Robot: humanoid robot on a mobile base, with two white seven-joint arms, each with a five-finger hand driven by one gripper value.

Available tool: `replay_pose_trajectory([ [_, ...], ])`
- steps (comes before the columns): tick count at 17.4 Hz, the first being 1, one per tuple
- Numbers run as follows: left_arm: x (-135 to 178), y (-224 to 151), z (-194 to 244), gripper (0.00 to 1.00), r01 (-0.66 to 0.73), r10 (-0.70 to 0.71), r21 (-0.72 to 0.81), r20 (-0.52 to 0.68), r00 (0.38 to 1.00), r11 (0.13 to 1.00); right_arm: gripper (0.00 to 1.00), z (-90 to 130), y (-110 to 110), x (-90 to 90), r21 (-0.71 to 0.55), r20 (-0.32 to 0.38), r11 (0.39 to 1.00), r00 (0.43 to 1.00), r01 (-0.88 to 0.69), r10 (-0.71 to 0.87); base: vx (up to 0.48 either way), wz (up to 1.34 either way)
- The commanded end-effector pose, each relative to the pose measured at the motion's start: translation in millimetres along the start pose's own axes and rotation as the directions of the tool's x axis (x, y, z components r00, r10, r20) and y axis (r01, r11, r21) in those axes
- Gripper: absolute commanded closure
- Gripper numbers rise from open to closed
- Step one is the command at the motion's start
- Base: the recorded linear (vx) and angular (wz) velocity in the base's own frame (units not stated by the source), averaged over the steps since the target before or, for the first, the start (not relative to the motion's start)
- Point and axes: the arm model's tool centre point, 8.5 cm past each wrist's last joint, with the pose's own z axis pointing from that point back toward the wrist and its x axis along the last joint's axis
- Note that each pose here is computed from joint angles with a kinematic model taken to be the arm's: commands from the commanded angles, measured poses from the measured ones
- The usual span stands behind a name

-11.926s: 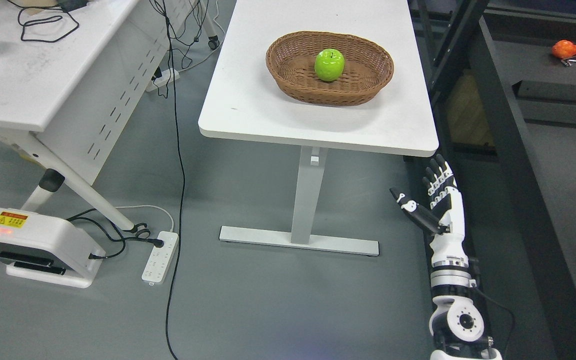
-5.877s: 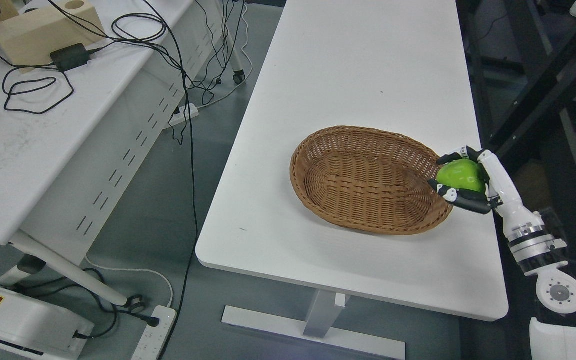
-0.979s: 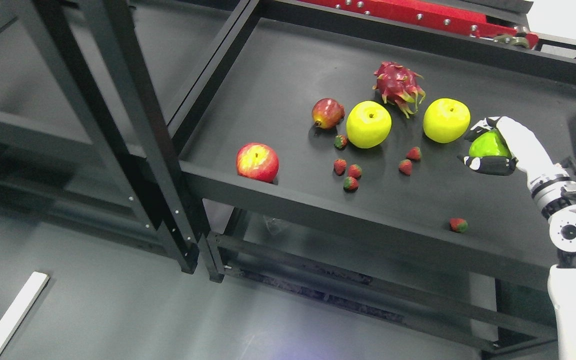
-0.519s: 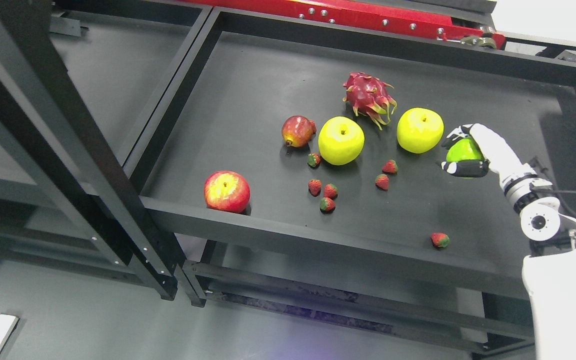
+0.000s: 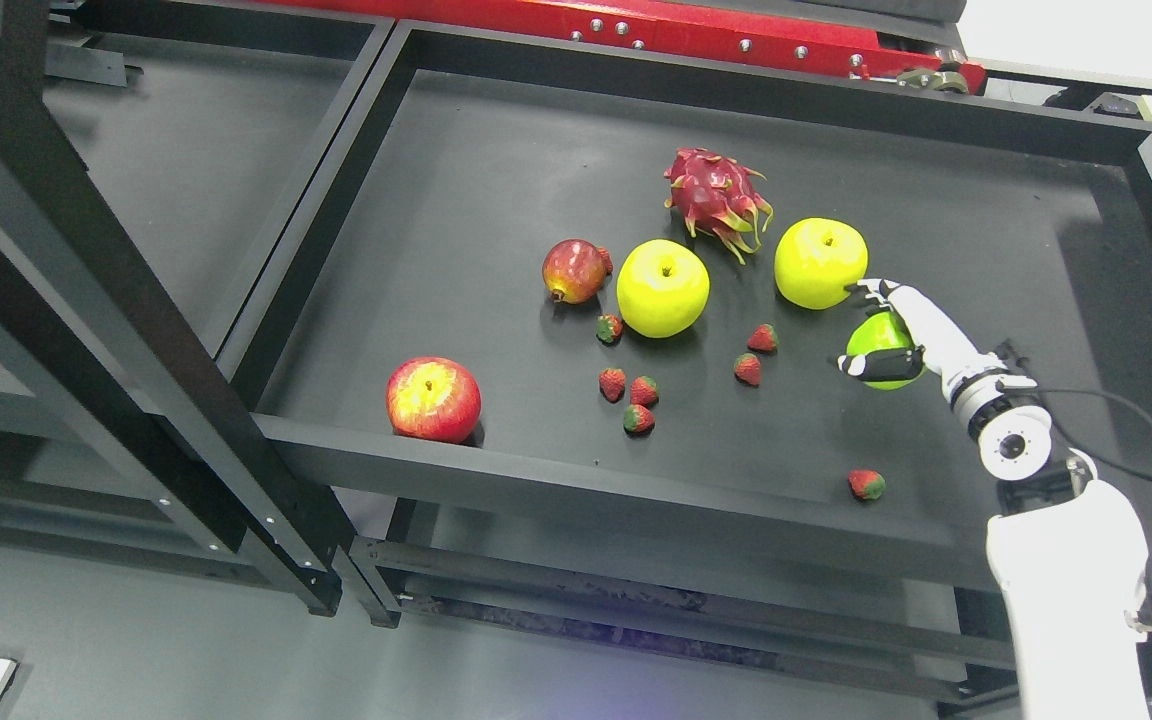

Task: Place green apple on left shelf middle layer
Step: 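Lower the green apple onto the shelf layer beside the fruits, then open the right hand and withdraw it from the apple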

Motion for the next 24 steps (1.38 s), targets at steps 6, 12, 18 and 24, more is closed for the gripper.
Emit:
replay_pose_trajectory([
  [6,14.3,10.6,1.6,0.00,0.005,-0.005,0.016,0.022,1.000,1.000,0.01,-9.3,22.6,23.5,-0.020,0.061,0.994,0.993,0.106,-0.104,0.002,-0.01],
  [12,14.3,10.6,1.6,0.00,0.005,-0.005,0.016,0.022,1.000,1.000,0.01,33.3,10.0,27.3,-0.212,0.210,0.851,0.873,0.481,-0.441,0.000,0.00],
  [18,14.3,10.6,1.6,0.00,0.005,-0.005,0.016,0.022,1.000,1.000,0.00,92.3,43.9,10.2,-0.202,0.333,0.660,0.684,0.724,-0.649,-0.002,0.00],
  [24,14.3,10.6,1.6,0.00,0.003,-0.004,0.016,0.022,1.000,1.000,0.00,129.0,75.6,12.9,-0.145,0.379,0.576,0.583,0.805,-0.719,0.001,-0.01],
])
